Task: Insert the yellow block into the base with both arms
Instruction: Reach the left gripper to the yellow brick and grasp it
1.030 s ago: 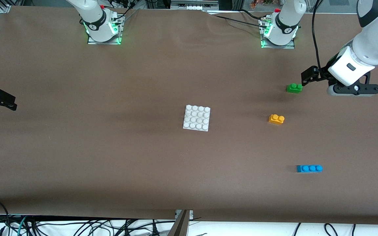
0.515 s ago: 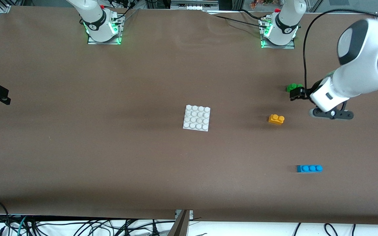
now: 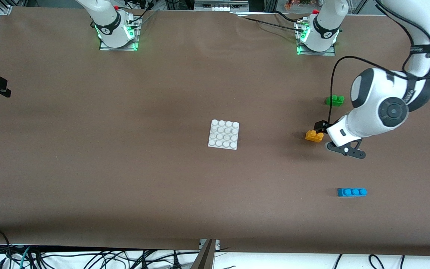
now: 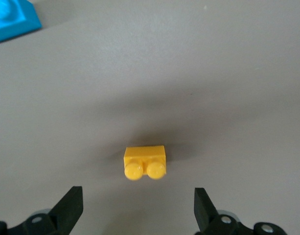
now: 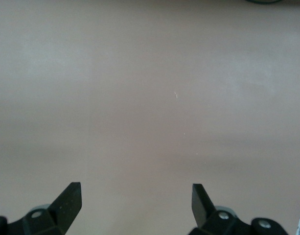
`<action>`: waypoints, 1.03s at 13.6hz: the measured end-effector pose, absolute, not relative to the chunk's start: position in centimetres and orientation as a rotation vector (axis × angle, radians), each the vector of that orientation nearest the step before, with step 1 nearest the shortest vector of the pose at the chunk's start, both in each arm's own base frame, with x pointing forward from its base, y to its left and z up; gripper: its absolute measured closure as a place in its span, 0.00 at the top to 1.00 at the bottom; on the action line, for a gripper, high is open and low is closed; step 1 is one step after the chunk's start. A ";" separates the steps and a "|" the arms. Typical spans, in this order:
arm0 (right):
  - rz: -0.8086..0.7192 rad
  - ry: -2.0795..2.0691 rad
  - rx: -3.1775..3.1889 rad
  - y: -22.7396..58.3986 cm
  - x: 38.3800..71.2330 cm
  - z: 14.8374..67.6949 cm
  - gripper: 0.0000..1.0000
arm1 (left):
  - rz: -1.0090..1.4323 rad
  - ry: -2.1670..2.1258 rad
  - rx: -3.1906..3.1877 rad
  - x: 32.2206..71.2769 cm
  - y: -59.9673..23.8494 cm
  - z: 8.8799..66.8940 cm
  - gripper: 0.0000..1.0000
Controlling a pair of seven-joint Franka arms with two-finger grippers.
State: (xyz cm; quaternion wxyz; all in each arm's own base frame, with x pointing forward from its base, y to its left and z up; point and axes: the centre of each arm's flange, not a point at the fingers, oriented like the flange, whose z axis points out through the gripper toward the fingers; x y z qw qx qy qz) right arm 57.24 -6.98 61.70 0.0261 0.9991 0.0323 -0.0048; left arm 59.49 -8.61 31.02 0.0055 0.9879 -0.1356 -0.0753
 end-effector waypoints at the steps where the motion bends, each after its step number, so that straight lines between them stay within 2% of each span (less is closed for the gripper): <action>1: -0.020 0.084 3.089 -7.0 57.2 61.6 1.00 | -0.221 -0.434 3.095 58.8 -8.6 29.5 1.00; 6: -0.035 0.079 3.091 -6.8 57.1 61.4 1.00 | -0.078 -0.460 3.090 55.2 -8.4 23.2 1.00; 14: -0.037 0.069 3.093 -4.9 57.3 61.4 1.00 | -0.079 -0.457 3.080 54.3 -8.3 18.0 1.00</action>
